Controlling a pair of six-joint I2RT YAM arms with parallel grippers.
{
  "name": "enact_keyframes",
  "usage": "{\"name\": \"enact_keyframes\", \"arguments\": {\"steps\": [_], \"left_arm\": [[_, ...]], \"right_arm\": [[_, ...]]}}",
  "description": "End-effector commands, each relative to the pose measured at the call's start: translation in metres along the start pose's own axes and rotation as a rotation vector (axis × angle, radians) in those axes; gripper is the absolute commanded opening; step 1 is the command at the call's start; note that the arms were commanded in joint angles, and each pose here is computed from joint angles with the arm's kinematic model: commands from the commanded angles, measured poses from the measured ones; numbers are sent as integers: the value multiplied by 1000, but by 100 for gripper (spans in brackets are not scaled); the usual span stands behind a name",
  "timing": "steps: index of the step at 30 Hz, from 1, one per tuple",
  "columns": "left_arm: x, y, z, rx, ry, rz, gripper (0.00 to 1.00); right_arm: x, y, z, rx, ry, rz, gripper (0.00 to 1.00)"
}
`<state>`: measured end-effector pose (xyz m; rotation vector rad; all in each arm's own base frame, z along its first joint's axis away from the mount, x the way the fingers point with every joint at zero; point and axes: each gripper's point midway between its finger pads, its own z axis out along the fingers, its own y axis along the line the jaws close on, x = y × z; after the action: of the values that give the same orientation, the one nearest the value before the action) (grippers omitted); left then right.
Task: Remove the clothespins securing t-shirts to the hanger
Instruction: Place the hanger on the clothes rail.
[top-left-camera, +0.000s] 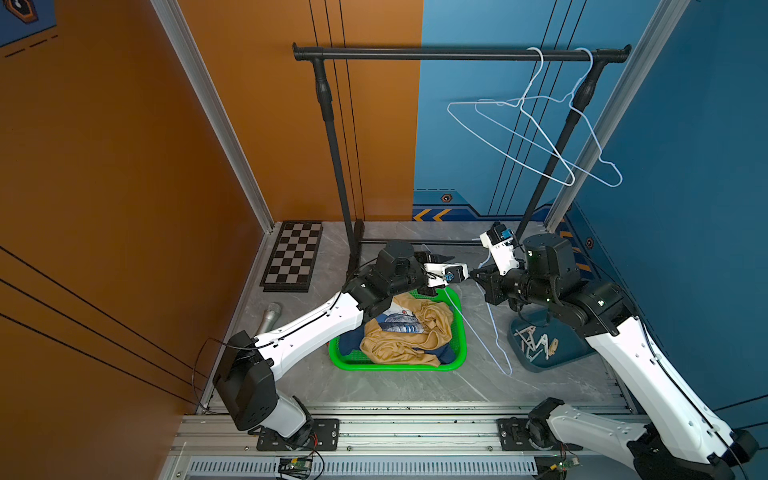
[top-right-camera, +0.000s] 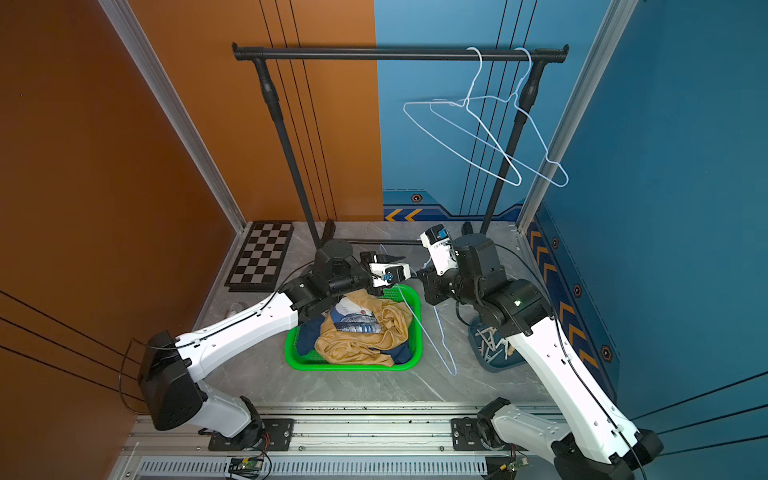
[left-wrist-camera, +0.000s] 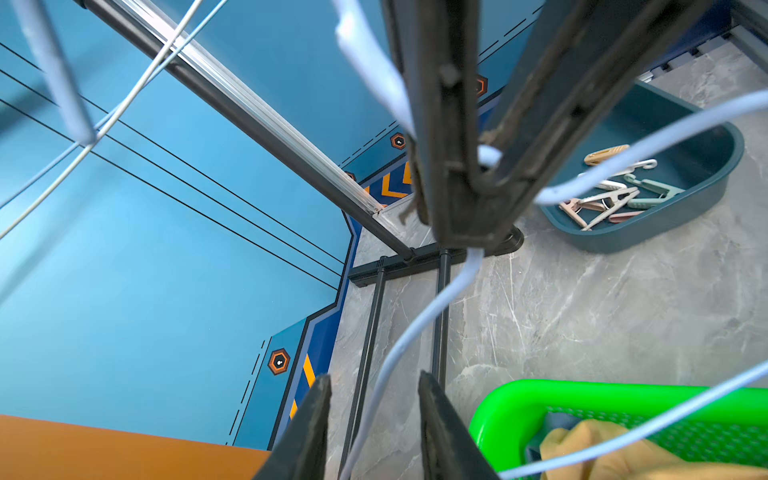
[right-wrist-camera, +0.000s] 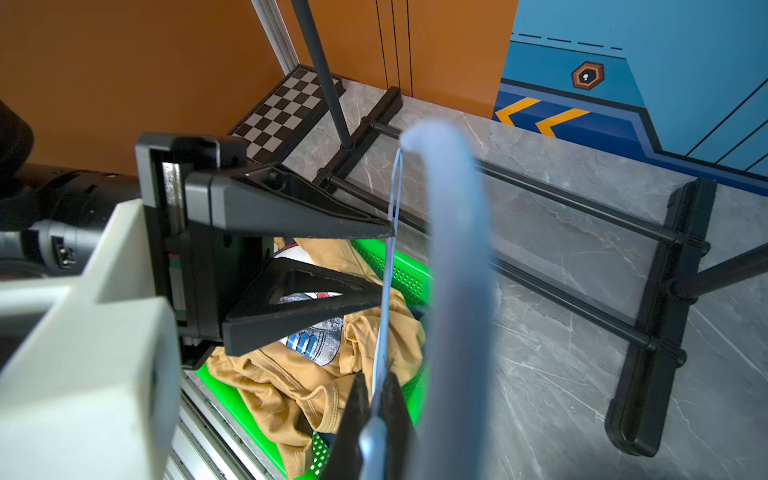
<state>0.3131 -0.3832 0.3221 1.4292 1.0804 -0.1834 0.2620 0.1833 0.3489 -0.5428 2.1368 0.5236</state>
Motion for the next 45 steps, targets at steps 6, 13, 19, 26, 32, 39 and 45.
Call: {"name": "enact_keyframes", "arguments": {"steps": [6,13,19,26,32,39,45], "left_arm": [[-7,2,6,-16,-4,40,25],[-8,11,3,-40,0,17,11],[-8,19,-2,-46,-15,-26,0],[-5,27,-11,-56,-22,-35,0],[4,41,-23,-92,-7,-79,0],[12,53,-38,-110,-1,-134,0],[20,55,-41,-115,37,-145,0]], "right_arm": [[-6,8,-7,-22,-4,2,0],[-2,12,-4,-30,8,-30,0],[4,18,-4,-46,17,-60,3],[4,17,-11,-39,0,-72,38],[4,13,-27,-32,-35,-86,52],[31,10,-33,-42,-36,-97,55],[41,3,-37,-8,-53,-96,51]]}}
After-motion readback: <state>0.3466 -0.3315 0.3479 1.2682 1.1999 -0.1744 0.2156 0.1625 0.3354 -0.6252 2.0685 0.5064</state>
